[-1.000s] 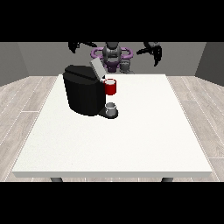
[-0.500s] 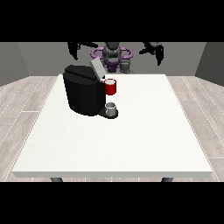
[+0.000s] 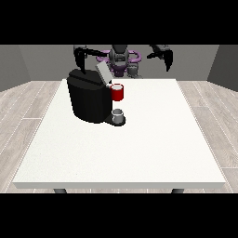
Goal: Insert the coffee pod into the coffee machine and close the lid
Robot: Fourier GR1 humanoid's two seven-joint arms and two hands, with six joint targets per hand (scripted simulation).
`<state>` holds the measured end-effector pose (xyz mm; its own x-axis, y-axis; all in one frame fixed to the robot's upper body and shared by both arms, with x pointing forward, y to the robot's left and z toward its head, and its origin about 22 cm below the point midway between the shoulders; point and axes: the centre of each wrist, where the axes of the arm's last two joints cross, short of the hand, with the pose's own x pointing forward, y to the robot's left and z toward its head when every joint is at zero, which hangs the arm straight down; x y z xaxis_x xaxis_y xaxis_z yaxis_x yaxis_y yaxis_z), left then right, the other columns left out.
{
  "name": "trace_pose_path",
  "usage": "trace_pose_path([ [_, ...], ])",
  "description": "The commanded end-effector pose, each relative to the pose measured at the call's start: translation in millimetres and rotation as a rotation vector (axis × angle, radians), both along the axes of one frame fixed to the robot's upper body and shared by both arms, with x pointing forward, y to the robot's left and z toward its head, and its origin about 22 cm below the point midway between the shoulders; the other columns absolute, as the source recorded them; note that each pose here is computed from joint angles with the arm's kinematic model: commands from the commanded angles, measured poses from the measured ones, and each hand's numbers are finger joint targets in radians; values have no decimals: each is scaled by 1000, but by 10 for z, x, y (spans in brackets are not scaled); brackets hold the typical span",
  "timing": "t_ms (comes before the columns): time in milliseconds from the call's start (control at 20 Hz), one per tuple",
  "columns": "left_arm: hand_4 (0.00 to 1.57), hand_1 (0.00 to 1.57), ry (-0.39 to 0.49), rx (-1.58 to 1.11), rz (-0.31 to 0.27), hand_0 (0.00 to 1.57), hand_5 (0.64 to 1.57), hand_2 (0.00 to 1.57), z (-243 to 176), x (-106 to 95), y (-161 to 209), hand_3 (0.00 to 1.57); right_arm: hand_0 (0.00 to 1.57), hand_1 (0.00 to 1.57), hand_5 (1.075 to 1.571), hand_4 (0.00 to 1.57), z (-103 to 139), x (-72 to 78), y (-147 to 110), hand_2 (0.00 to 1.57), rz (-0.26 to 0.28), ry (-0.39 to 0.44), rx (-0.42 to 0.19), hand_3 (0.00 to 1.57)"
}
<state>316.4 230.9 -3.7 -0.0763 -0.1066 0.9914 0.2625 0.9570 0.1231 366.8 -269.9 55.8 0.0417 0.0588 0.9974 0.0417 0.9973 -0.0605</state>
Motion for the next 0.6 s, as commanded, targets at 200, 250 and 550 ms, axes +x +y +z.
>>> trace_pose_path([
  [200, 374, 0, -81, 12, 6, 0, 1571, 0, 270, -106, 102, 0, 0, 0, 1571, 0, 175, 225, 109, 0, 52, -31, -34, 0],
  [250, 362, 0, -70, -1, 65, 0, 1571, 0, 233, -42, 161, 0, 0, 0, 1571, 0, 297, 252, 268, 0, 114, -34, -33, 0],
  [550, 316, 0, -63, 16, 73, 0, 1571, 0, 181, -260, 325, 0, 0, 0, 1571, 73, -6, 156, 516, 0, 162, -38, -51, 0],
])
